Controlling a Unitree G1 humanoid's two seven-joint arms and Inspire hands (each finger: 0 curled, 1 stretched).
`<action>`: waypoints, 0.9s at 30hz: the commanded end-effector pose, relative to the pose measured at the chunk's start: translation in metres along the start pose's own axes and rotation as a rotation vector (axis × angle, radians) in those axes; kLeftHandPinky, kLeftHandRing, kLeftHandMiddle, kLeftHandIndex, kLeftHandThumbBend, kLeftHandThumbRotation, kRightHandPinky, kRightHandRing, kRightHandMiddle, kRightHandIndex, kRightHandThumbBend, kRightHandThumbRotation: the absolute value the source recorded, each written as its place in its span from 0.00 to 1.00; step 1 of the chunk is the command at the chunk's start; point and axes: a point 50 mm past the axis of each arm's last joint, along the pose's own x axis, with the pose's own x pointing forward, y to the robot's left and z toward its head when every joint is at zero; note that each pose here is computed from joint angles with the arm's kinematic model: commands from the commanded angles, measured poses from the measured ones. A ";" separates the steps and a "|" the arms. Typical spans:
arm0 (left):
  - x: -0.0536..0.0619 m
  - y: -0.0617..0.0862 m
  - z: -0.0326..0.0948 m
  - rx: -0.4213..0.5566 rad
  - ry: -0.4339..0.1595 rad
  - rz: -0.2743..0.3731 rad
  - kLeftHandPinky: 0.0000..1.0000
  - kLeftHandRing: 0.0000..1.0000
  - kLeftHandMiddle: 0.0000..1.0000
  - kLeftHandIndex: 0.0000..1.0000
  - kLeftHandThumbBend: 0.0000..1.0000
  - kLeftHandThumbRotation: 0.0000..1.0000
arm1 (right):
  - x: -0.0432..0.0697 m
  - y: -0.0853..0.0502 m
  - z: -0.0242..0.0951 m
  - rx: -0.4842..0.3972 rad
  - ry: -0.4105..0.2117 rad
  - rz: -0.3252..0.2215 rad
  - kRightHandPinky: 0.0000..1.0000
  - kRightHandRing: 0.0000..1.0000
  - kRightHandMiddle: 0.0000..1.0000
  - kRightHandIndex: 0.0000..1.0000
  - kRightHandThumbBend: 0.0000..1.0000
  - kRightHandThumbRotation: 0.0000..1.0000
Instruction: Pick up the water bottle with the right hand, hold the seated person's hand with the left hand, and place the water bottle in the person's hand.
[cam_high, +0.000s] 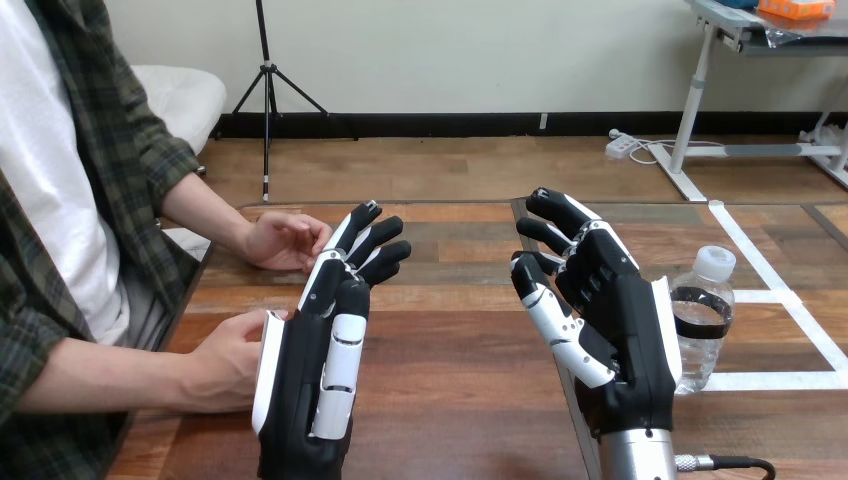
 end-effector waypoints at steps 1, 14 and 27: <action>0.014 -0.008 0.011 -0.031 -0.084 0.001 0.81 0.81 0.84 0.88 0.53 1.00 | 0.013 0.012 0.015 0.052 -0.101 0.011 0.68 0.79 0.82 0.77 0.50 0.28; 0.014 -0.008 0.010 -0.029 -0.078 0.002 0.82 0.81 0.85 0.89 0.53 1.00 | 0.019 0.005 0.021 -0.132 -0.182 0.051 0.73 0.80 0.83 0.78 0.51 0.26; 0.014 -0.008 0.010 -0.030 -0.078 0.005 0.82 0.81 0.85 0.89 0.53 1.00 | 0.029 -0.009 0.034 -0.507 -0.358 0.051 0.75 0.81 0.83 0.79 0.58 0.18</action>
